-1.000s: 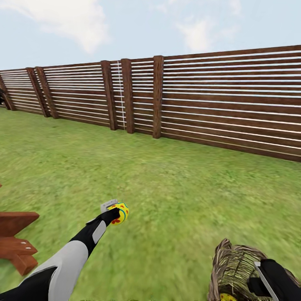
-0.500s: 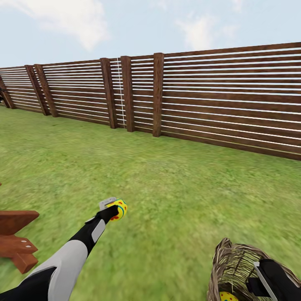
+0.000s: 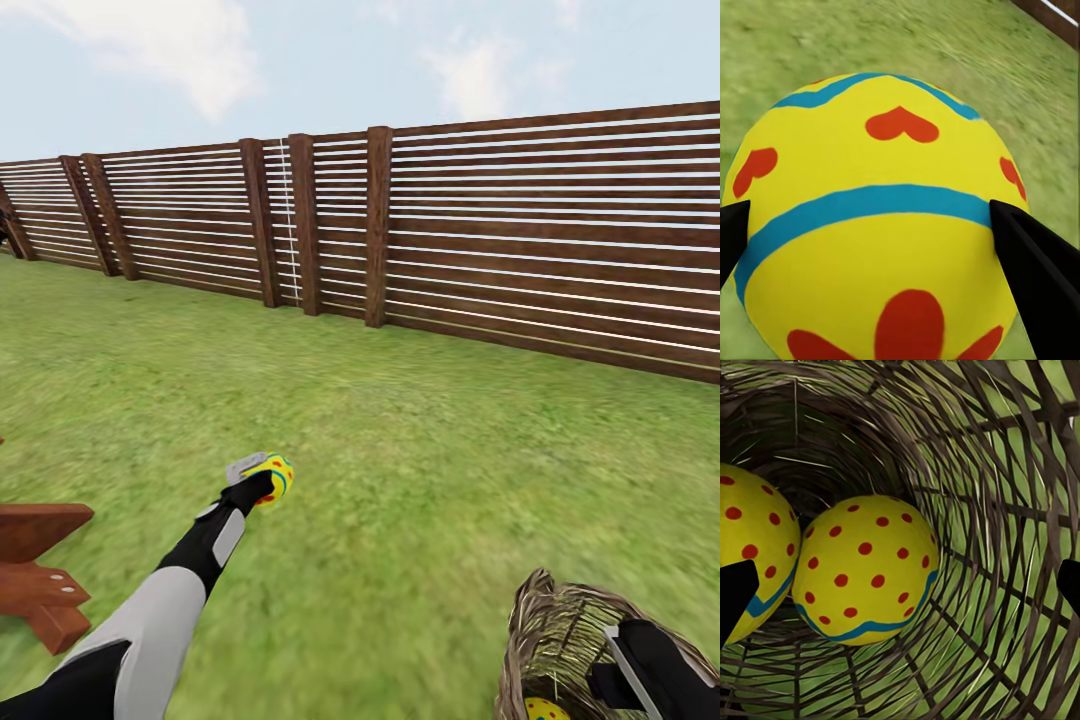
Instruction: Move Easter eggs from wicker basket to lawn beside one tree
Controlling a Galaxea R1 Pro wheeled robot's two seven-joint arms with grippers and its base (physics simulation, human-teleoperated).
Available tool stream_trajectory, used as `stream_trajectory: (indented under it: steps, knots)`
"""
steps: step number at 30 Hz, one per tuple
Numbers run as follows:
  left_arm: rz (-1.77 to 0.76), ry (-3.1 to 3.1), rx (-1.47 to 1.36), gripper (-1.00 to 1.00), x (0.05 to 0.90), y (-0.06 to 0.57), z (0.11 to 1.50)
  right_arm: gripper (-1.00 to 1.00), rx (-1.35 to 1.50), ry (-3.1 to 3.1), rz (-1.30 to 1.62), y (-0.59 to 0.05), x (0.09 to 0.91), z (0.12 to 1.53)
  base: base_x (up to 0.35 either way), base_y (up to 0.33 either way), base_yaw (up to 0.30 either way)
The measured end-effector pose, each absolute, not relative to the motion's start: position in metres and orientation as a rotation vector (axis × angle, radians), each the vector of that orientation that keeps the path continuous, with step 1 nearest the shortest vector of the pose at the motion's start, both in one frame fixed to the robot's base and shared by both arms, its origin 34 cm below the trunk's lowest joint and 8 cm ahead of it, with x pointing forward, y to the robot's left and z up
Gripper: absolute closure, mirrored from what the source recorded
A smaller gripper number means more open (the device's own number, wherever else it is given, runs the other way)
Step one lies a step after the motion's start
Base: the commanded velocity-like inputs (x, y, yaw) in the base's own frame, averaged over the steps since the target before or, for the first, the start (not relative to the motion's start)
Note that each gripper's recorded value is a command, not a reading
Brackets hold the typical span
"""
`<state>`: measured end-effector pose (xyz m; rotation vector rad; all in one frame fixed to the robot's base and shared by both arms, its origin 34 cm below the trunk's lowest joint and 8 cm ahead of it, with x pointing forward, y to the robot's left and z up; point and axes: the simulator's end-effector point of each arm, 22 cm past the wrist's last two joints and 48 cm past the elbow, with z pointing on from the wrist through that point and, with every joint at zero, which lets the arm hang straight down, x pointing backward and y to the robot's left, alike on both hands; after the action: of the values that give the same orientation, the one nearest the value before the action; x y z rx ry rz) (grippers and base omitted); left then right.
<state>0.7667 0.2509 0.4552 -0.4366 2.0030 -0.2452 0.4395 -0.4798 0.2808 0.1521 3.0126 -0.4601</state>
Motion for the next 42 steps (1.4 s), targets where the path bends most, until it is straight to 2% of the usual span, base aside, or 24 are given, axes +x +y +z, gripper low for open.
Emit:
stream_trajectory:
  steps: [7,21,42]
  knots:
    - [-0.244,1.989,-0.440,1.00,0.769,0.255,0.460,-1.00,0.153,3.012,-0.460,-0.480,0.440,0.281,0.000,0.000,0.000]
    - [-0.214,1.786,-0.400,1.00,0.805,0.287,0.585,-1.00,0.151,2.994,-0.461,-0.481,0.447,0.287,0.000,0.000,0.000]
    - [-0.182,1.739,-0.401,1.00,0.814,0.303,0.592,-1.00,0.129,3.002,-0.470,-0.479,0.451,0.279,0.000,0.000,0.000]
